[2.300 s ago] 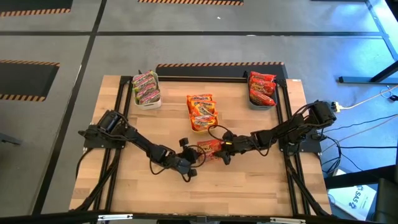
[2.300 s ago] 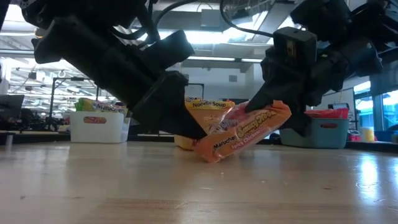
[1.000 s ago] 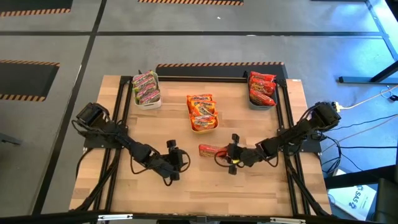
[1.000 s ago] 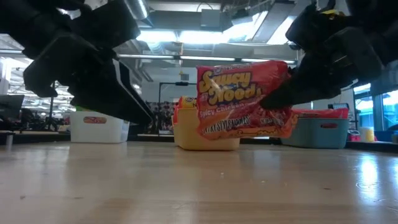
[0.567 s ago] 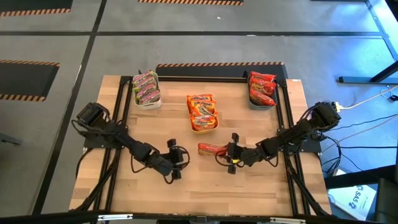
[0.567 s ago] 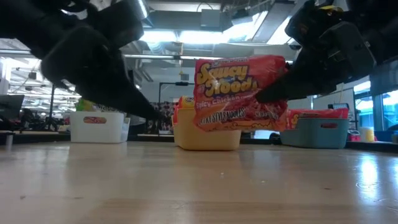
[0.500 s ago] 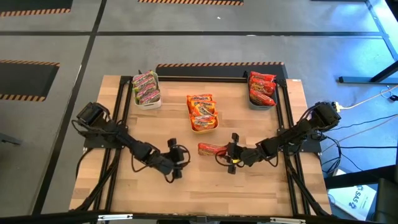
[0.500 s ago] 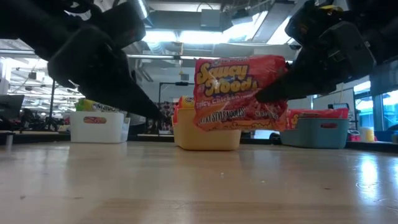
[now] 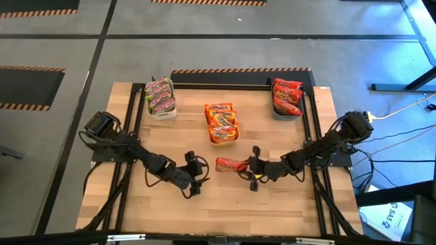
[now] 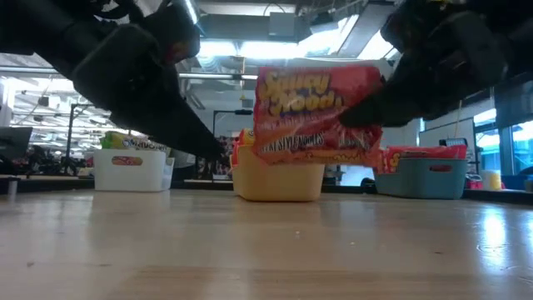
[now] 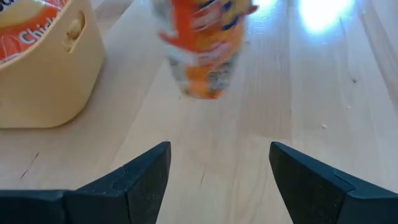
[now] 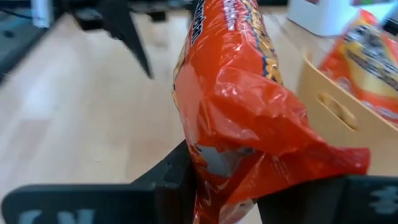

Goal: Sort Maruchan noodles
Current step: Put the red noodle pack into the green bin

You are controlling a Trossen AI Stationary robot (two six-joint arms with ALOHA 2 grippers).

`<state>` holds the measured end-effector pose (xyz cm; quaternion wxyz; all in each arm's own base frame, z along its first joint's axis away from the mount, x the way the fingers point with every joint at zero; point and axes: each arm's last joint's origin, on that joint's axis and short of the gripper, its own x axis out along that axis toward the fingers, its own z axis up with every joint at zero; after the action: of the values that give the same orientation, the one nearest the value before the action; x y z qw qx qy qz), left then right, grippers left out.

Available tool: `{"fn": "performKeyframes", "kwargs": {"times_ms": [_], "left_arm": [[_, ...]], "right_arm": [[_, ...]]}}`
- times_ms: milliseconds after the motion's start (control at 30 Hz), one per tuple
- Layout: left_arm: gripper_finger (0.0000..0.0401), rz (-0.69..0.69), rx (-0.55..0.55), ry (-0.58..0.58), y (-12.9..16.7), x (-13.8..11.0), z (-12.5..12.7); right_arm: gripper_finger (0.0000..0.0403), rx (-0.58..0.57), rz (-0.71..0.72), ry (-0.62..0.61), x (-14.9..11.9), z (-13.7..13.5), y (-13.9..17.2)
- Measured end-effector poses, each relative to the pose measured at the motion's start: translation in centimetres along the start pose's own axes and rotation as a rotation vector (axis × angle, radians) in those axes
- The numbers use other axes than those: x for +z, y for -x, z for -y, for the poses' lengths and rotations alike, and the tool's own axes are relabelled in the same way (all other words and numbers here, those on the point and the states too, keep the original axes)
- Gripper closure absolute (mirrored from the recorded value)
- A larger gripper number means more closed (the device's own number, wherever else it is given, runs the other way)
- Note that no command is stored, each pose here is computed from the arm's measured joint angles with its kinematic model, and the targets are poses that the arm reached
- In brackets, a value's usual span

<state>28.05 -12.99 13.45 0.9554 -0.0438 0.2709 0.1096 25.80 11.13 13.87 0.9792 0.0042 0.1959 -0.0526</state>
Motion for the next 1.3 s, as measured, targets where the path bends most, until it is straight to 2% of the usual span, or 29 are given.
{"fn": "performKeyframes", "kwargs": {"times_ms": [133, 233, 467, 600, 767, 900, 1033, 1167, 1300], "left_arm": [[0.0131, 0.061, -0.018, -0.002, -0.2, 0.7, 0.1], [0.0132, 0.11, -0.032, -0.02, -0.3, 1.1, 0.3], [0.0134, 0.184, -0.055, 0.038, -0.9, 1.8, 0.3], [0.0134, 0.183, -0.062, 0.051, -1.7, 1.5, 0.0], [0.0134, 0.216, -0.143, 0.054, -2.9, 1.0, 0.4], [0.0136, 0.274, -0.163, 0.047, -3.3, 0.9, 0.7], [0.0155, 0.312, -0.172, 0.045, -3.5, 1.1, 0.6], [0.0189, 0.308, -0.16, 0.045, -3.8, 1.1, 0.2], [0.0223, 0.297, -0.202, 0.038, -3.9, 1.2, 0.1]], "right_arm": [[0.0294, 0.067, 0.031, 0.019, 0.4, -0.3, 0.0], [0.0294, 0.07, 0.035, 0.024, 0.3, -0.3, -0.2], [0.0294, 0.074, 0.059, 0.056, -1.0, -0.8, -1.4], [0.0294, 0.114, 0.141, 0.074, -0.6, -1.2, -1.5], [0.0294, 0.115, 0.139, 0.078, -0.7, -1.2, -1.6], [0.0294, 0.124, 0.142, 0.065, -0.6, -1.3, -1.5], [0.0294, 0.175, 0.136, 0.054, -0.6, -1.4, -1.5], [0.0294, 0.151, 0.135, 0.052, -0.7, -1.3, -1.5], [0.0294, 0.143, 0.134, 0.023, -0.7, -1.3, -1.5]]}}
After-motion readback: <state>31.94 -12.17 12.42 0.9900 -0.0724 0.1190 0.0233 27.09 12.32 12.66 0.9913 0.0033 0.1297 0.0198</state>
